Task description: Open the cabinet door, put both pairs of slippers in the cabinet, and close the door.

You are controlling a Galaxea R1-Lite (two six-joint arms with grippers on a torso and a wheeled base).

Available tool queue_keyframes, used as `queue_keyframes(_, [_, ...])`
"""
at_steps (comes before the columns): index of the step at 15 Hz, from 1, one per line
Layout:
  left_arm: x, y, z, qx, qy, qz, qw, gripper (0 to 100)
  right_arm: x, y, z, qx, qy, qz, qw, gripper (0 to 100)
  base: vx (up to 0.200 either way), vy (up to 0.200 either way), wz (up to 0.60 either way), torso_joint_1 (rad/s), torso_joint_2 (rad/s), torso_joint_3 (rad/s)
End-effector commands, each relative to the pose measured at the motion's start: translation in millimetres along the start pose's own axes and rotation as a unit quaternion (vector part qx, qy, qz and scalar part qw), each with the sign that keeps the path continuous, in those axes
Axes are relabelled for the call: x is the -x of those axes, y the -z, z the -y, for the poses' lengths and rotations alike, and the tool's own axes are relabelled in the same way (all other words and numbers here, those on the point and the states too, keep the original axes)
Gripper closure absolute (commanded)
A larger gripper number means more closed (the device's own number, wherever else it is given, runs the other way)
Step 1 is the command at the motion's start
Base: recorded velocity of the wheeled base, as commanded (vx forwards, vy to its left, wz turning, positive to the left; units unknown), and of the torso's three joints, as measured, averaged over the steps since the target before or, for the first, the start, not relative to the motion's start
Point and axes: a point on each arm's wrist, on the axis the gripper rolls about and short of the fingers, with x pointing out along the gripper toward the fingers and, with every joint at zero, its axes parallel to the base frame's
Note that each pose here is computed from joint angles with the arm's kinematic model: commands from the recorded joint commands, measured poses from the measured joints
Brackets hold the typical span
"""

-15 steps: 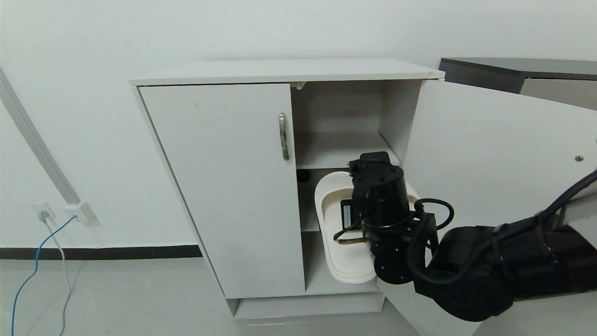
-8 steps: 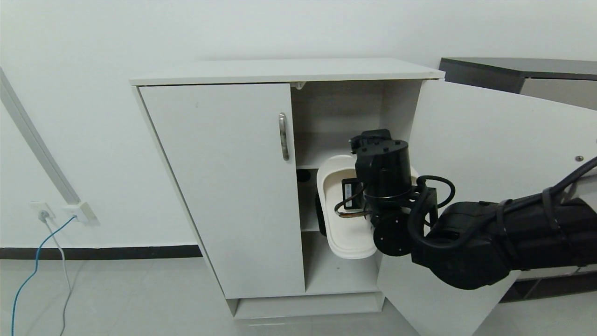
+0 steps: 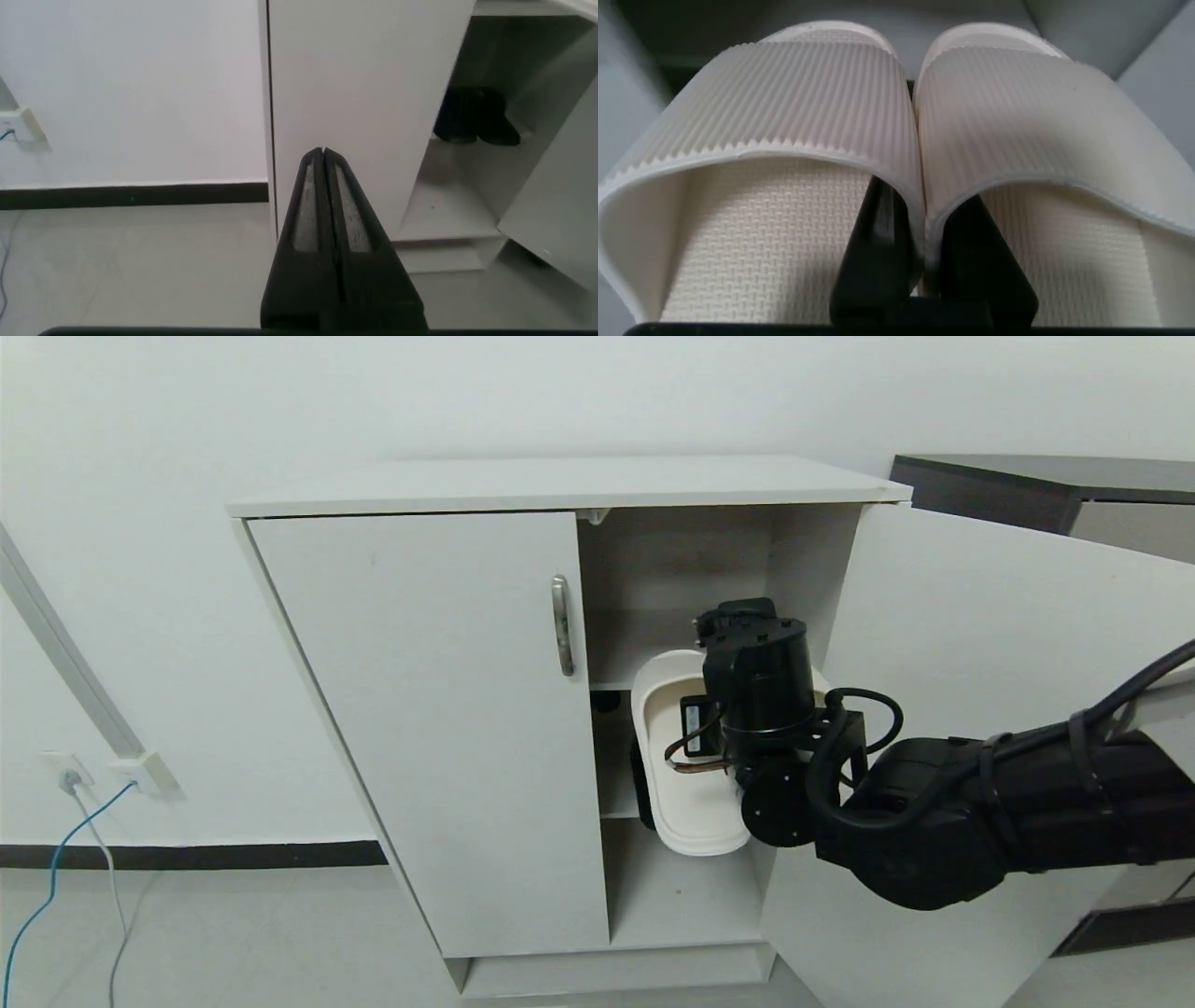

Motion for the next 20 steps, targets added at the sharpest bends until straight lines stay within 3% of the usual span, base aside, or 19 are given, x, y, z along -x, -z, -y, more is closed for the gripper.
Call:
queue_keyframes(1, [0,-0.1,0.0,0.0,-0.001,0.0,1.0,100,1,0,-1,0.0,-0.002,0.0,1.0,100,0.2,0.0,0.0,0.012,0.01,0.002])
queue_keyframes(6, [0,-0.1,0.0,0.0,-0.001,0.0,1.0,100,1,1,-1,-0.001,-0.002,0.0,1.0,100,0.2,0.0,0.0,0.0,0.0,0.0])
queue_keyframes(11, [0,-0.1,0.0,0.001,-0.001,0.0,1.0,100,-3,-1,-1,-0.004,-0.003,0.001,1.0,100,0.0,0.0,0.0,0.0,0.0,0.0])
queue_keyframes(20, [0,-0.1,-0.1,0.003,-0.002,0.0,1.0,100,-52,-19,-2,0.002,-0.011,-0.023,1.0,100,0.0,0.0,0.0,0.0,0.0,0.0])
